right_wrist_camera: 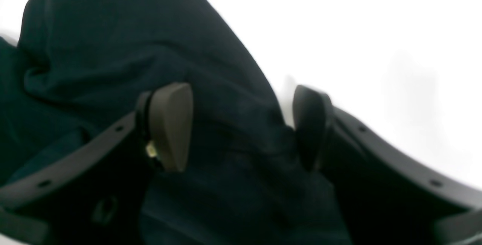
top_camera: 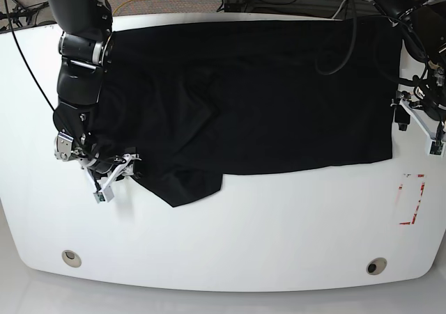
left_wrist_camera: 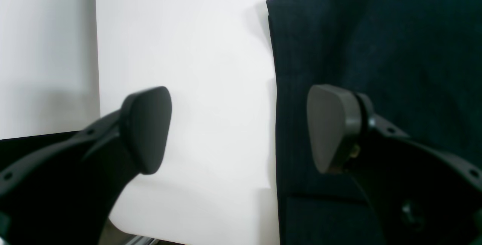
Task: Fold the T-shirt properly
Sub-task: 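Move the right gripper along the shirt side to its hem corner, then move the left gripper to the hem corner and grasp it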
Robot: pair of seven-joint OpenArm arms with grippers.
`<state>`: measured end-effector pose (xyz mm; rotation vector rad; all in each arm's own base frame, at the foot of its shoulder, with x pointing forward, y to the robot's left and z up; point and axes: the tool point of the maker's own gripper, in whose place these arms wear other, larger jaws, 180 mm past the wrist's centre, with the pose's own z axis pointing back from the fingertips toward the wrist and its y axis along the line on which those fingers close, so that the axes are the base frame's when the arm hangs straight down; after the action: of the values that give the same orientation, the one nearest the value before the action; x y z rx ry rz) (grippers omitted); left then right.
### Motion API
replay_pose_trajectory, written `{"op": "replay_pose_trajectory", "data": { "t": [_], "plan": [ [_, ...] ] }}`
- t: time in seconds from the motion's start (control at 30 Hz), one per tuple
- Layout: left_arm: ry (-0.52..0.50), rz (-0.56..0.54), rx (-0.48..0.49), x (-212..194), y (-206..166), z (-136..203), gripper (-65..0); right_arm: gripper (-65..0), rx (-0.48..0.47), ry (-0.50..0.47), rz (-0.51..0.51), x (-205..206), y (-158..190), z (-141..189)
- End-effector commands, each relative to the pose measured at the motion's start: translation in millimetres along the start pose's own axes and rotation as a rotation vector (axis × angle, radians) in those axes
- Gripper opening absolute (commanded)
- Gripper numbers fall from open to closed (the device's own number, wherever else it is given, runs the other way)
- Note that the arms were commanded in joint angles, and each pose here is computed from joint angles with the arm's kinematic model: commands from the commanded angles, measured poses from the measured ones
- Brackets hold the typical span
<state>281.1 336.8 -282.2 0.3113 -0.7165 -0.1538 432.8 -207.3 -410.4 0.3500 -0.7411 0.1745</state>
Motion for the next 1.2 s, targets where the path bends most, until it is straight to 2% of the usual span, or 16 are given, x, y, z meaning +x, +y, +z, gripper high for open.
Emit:
{"op": "replay_pose_trajectory", "data": {
  "t": [0.0, 0.03, 0.07, 0.23, 0.27, 0.33, 0.47, 0.73, 0.97, 1.17],
  "plan": [
    [-0.076, 0.044, 0.043, 26, 15, 6, -11.9, -30.8, 0.005, -0.033, 0.015, 18, 2, 2],
    [-0.079, 0.07, 0.048, 27, 17, 4, -11.8, -33.1, 0.007, -0.032, 0.014, 18, 2, 1],
    [-0.079, 0.131, 0.054, 29, 20, 0, -10.4, -38.2, 0.01, -0.032, 0.012, 17, 4, 0],
    [-0.074, 0.326, 0.06, 35, 31, -20, 0.0, -56.3, 0.012, -0.033, 0.012, 17, 5, 0],
    [-0.086, 0.371, 0.064, 39, 35, -25, 0.0, -60.7, 0.012, -0.033, 0.012, 17, 5, 0],
    [-0.115, 0.421, 0.067, 44, 38, -33, 0.0, -64.8, 0.012, -0.033, 0.012, 17, 5, 0],
    [-0.142, 0.459, 0.063, 44, 48, -54, 0.0, -65.0, 0.011, -0.034, 0.013, 18, 5, 0],
    [-0.08, 0.493, -0.023, 25, 31, -115, 0.0, -65.0, 0.01, -0.035, 0.014, 18, 4, 1],
    [-0.071, 0.476, -0.079, 28, 7, -137, 0.0, -65.0, 0.008, -0.033, 0.015, 18, 3, 1],
    [-0.061, 0.506, -0.12, 25, -14, -147, 0.0, -65.0, 0.006, -0.034, 0.016, 19, 2, 2]
  ]
}}
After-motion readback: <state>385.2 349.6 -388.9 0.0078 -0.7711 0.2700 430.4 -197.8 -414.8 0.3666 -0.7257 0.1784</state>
